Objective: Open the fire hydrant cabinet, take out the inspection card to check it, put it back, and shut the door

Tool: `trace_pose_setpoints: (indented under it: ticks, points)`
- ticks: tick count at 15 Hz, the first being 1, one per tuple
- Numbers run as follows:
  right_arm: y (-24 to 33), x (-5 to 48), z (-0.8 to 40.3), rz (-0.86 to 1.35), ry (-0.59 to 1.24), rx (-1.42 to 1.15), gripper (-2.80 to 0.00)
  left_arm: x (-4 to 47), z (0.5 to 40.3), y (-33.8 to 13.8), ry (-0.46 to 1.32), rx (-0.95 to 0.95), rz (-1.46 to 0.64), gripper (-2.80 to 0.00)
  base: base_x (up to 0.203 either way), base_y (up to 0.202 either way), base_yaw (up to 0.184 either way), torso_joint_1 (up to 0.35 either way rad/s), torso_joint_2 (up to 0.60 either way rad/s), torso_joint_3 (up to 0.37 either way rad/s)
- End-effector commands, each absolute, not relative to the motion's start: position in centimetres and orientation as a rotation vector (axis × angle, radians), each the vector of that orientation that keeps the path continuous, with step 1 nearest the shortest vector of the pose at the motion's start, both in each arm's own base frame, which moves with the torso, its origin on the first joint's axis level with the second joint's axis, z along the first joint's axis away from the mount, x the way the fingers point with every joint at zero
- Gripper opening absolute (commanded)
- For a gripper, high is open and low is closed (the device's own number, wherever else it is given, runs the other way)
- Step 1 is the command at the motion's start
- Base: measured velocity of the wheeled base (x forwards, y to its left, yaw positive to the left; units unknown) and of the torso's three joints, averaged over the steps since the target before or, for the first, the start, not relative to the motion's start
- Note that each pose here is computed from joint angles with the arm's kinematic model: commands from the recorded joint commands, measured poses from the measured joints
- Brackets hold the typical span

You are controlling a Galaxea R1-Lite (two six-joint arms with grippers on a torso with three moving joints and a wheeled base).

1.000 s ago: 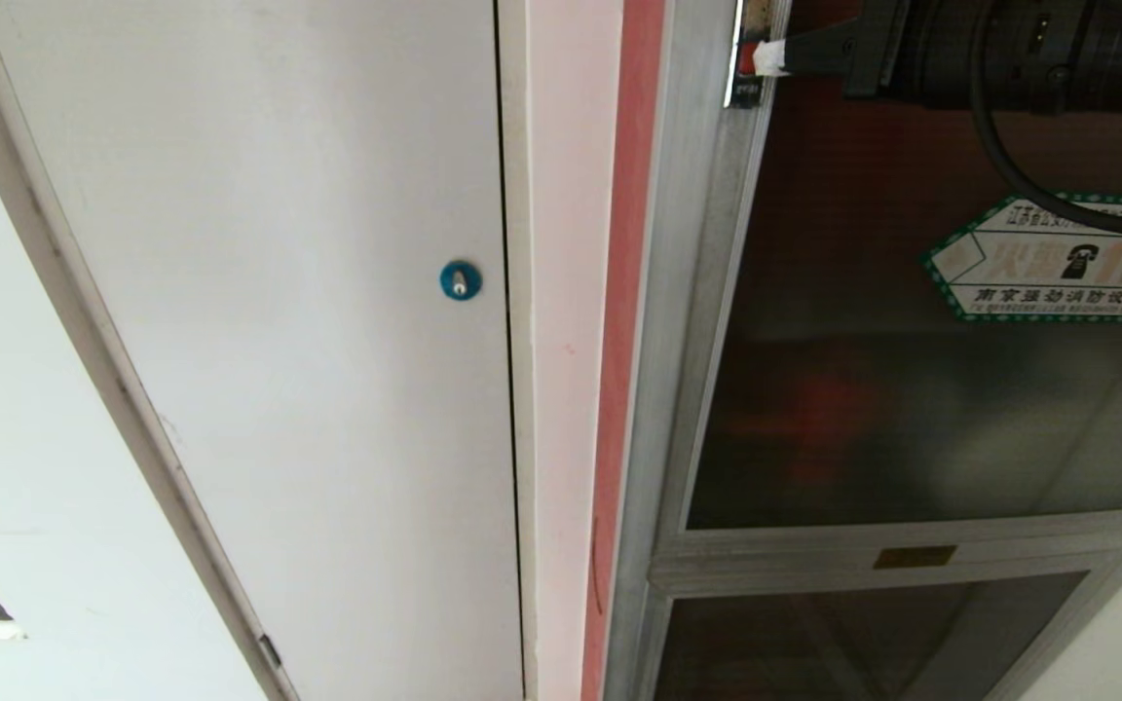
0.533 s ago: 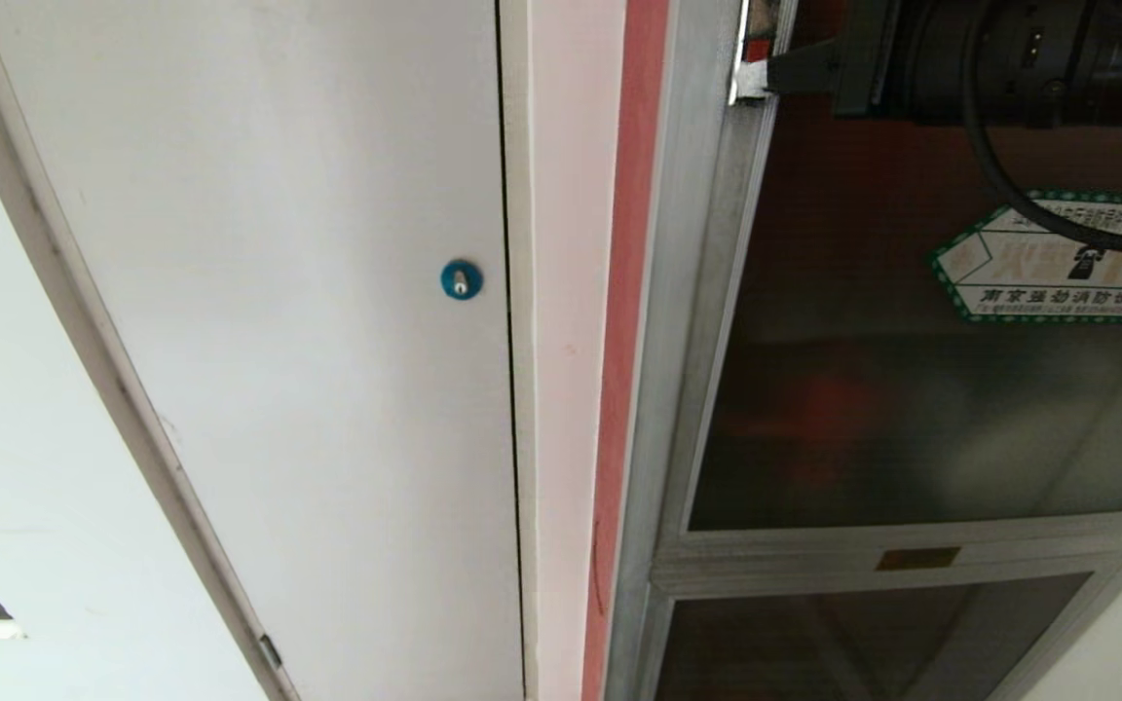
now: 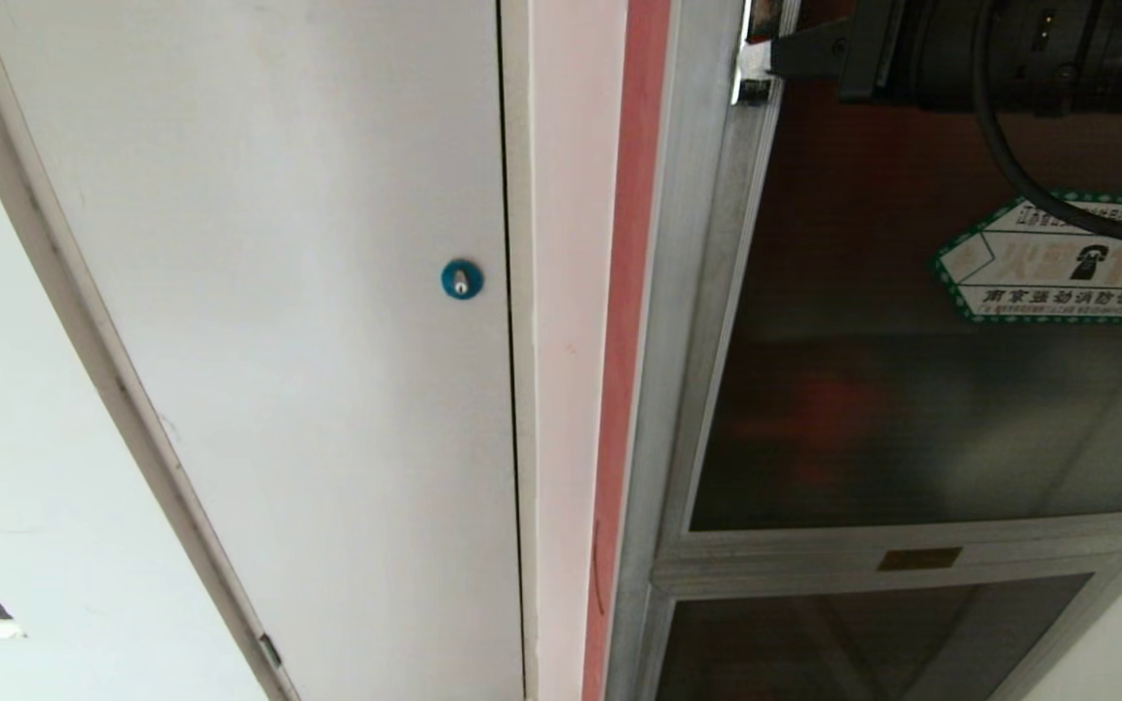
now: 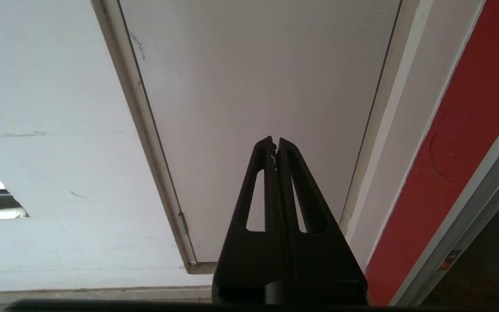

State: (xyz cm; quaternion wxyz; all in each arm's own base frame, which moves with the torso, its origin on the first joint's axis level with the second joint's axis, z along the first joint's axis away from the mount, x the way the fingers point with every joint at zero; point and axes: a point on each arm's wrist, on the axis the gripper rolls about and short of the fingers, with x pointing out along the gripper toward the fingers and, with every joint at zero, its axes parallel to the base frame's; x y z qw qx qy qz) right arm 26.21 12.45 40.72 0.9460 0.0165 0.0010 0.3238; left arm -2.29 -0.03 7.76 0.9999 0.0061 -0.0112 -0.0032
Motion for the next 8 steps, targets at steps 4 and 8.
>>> trace_pose_setpoints:
  ticks: [4, 8]
  points:
    - [12.47, 26.56, 40.82, 0.634, -0.009, 0.035, -2.80, -2.22, 7.56, -0.03, -0.014, 0.012, -0.006, -2.80, 0.000, 0.000, 0.000, 0.000, 0.00, 0.000]
    - [12.33, 26.69, 40.82, 0.603, -0.016, 0.034, -2.80, -2.22, 7.56, -0.03, -0.014, 0.012, -0.006, -2.80, 0.000, 0.000, 0.000, 0.000, 0.00, 0.000]
